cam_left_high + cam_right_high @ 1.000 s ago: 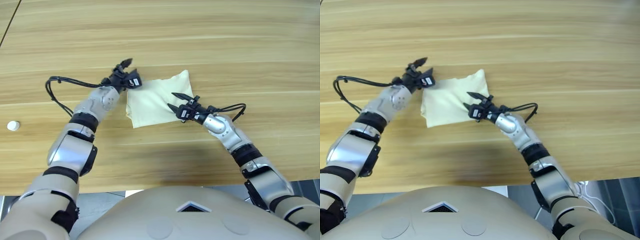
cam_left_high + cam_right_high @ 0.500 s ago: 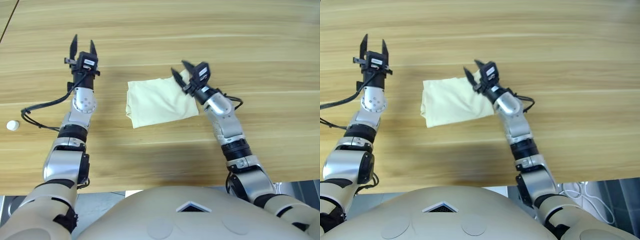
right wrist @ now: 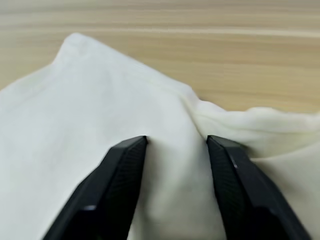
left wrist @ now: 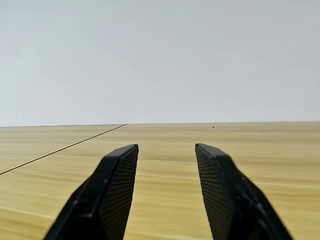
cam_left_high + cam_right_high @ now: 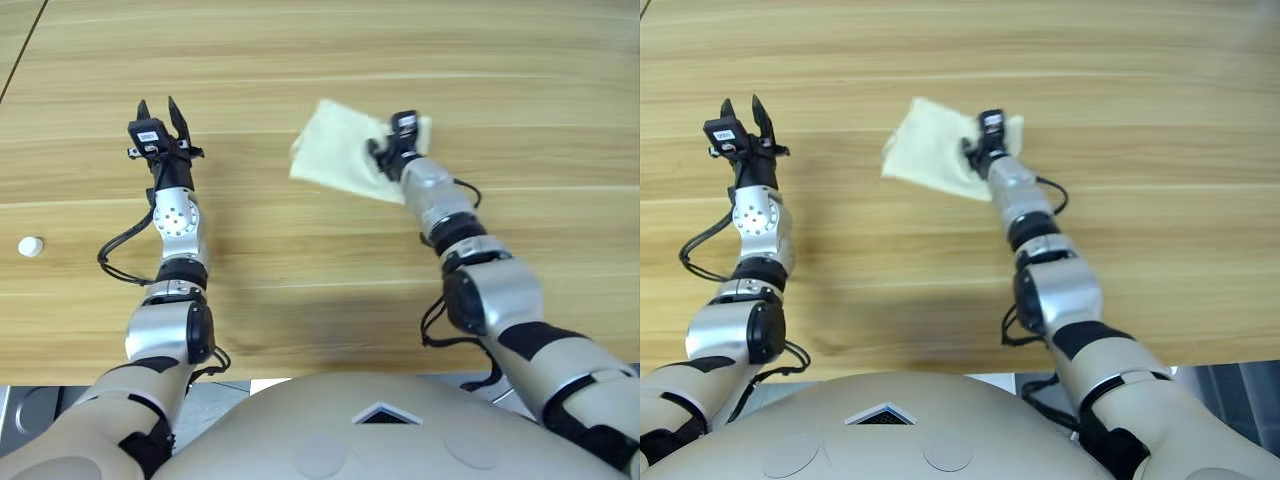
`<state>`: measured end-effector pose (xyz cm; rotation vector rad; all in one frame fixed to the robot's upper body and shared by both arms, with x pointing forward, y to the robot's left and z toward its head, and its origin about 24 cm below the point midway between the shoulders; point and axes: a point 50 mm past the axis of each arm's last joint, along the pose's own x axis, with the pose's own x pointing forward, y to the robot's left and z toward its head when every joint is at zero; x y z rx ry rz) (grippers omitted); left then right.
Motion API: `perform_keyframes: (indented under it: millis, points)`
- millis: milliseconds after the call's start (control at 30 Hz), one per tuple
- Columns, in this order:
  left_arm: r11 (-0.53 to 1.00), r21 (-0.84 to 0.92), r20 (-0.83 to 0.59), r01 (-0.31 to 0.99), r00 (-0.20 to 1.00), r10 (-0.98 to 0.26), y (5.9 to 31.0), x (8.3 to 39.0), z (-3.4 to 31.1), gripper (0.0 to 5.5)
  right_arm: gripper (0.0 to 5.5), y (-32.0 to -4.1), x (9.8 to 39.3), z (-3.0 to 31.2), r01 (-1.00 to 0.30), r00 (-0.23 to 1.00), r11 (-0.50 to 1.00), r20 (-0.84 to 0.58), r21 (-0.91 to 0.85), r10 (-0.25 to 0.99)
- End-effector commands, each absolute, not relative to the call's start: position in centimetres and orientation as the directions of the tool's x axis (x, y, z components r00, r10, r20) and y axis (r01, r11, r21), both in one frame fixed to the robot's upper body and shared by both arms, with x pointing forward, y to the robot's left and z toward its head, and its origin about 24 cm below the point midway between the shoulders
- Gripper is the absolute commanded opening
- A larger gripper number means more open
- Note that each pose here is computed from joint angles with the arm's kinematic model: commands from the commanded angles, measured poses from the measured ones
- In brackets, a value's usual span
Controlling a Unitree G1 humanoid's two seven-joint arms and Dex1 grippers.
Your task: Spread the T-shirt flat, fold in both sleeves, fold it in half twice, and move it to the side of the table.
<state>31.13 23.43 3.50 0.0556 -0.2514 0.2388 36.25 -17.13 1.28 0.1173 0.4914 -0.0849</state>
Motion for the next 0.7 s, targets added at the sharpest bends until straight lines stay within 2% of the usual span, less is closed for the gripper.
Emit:
perform_keyframes:
  millis: [33, 133, 233, 300, 400, 533, 633, 667, 700]
  points:
    - [0.968, -0.062, 0.272, -0.242, 0.929, 0.249, 23.1, 30.4, 3.2, 2.13, 2.25, -31.6, 31.1, 0.7, 0.756, 0.546, 0.655, -0.549, -0.004, -0.633]
    - [0.968, -0.081, 0.264, -0.239, 0.931, 0.252, 22.8, 29.9, 2.6, 2.13, 2.25, -36.2, 26.9, -0.2, 0.890, 0.340, 0.451, -0.560, -0.069, -0.755]
    - [0.965, -0.089, 0.247, -0.248, 0.933, 0.263, 22.8, 29.1, 2.0, 2.13, 2.25, -38.5, 23.2, -1.4, 0.951, 0.171, 0.286, -0.575, -0.115, -0.800]
    - [0.962, -0.086, 0.240, -0.260, 0.931, 0.273, 23.2, 28.5, 1.7, 2.13, 2.25, -38.9, 21.8, -2.1, 0.964, 0.125, 0.237, -0.591, -0.116, -0.797]
    - [0.956, -0.081, 0.225, -0.282, 0.929, 0.293, 23.9, 28.1, 1.4, 2.13, 2.25, -38.6, 21.9, -2.4, 0.961, 0.171, 0.266, -0.586, -0.078, -0.792]
    - [0.958, -0.055, 0.224, -0.281, 0.932, 0.286, 23.8, 28.2, 1.5, 2.13, 2.25, -39.0, 23.4, -0.7, 0.945, 0.271, 0.324, -0.476, -0.032, -0.837]
    - [0.982, -0.010, 0.233, -0.187, 0.955, 0.184, 21.3, 30.7, 2.9, 2.13, 2.25, -38.2, 27.6, 4.2, 0.883, 0.458, 0.468, -0.148, -0.041, -0.877]
    - [0.987, 0.010, 0.236, -0.159, 0.960, 0.152, 20.3, 31.6, 3.5, 2.13, 2.25, -36.9, 29.2, 5.7, 0.849, 0.525, 0.527, -0.045, -0.039, -0.850]
    - [0.993, 0.016, 0.221, -0.117, 0.969, 0.111, 19.0, 32.7, 4.1, 2.13, 2.25, -34.3, 31.5, 6.9, 0.780, 0.626, 0.625, 0.054, -0.040, -0.778]
